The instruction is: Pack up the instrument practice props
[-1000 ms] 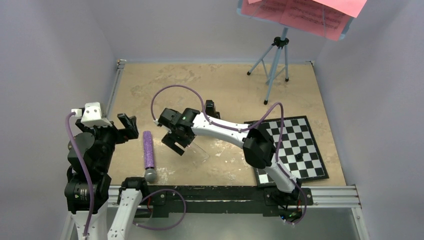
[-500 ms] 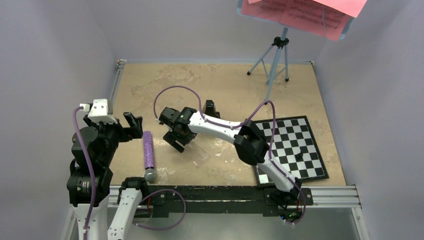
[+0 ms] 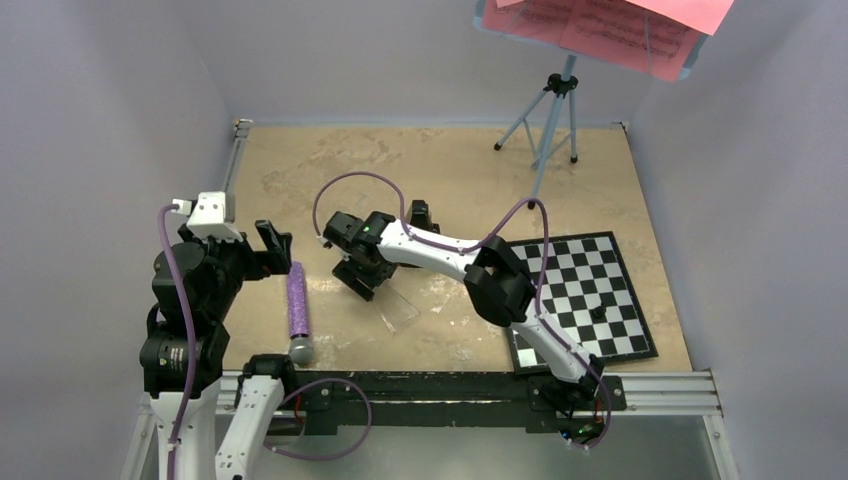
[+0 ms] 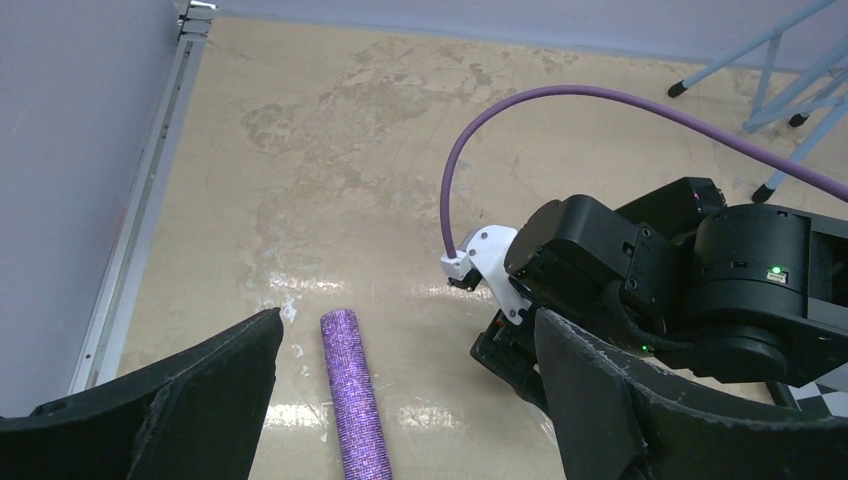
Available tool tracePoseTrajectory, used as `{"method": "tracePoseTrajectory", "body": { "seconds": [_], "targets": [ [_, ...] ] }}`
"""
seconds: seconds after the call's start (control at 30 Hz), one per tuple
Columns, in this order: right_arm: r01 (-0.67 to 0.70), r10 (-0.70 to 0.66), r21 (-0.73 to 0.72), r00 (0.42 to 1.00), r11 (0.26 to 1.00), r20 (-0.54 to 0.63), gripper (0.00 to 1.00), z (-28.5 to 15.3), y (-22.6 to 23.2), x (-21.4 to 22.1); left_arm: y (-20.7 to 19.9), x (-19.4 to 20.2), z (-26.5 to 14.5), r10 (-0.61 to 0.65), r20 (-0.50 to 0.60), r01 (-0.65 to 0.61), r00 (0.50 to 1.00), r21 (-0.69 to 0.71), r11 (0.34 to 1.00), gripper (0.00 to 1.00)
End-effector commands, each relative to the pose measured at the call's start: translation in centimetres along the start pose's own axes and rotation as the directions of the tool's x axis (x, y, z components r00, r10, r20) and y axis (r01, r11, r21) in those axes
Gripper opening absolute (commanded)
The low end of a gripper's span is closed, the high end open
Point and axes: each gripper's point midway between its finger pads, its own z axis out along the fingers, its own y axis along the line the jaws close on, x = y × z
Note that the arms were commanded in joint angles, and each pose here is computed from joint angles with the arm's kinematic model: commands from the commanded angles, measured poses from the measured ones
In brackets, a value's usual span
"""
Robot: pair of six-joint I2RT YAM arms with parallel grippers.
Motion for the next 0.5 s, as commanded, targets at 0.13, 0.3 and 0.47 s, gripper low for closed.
{"method": "tracePoseTrajectory", "body": {
  "seconds": [0.13, 0.3, 0.47],
  "targets": [
    [0.018, -0.017, -0.023, 1.0, 1.0, 0.009, 0.71, 0.3, 0.5, -0.2, -1.0, 0.1, 0.5, 0.018, -0.001, -0.018, 1.0, 0.057, 0.998, 1.0],
    [0.017, -0.017, -0.004, 1.0, 1.0, -0.001, 0.71, 0.2, 0.1, 0.3, -1.1, 0.3, 0.7, 0.014, -0.006, -0.013, 1.0, 0.066, 0.998, 1.0],
    [0.011, -0.011, 0.025, 1.0, 1.0, -0.013, 0.72, 0.3, -0.5, 0.8, -1.3, 0.4, 0.8, 0.011, -0.006, -0.011, 1.0, 0.075, 0.997, 1.0]
  ]
}}
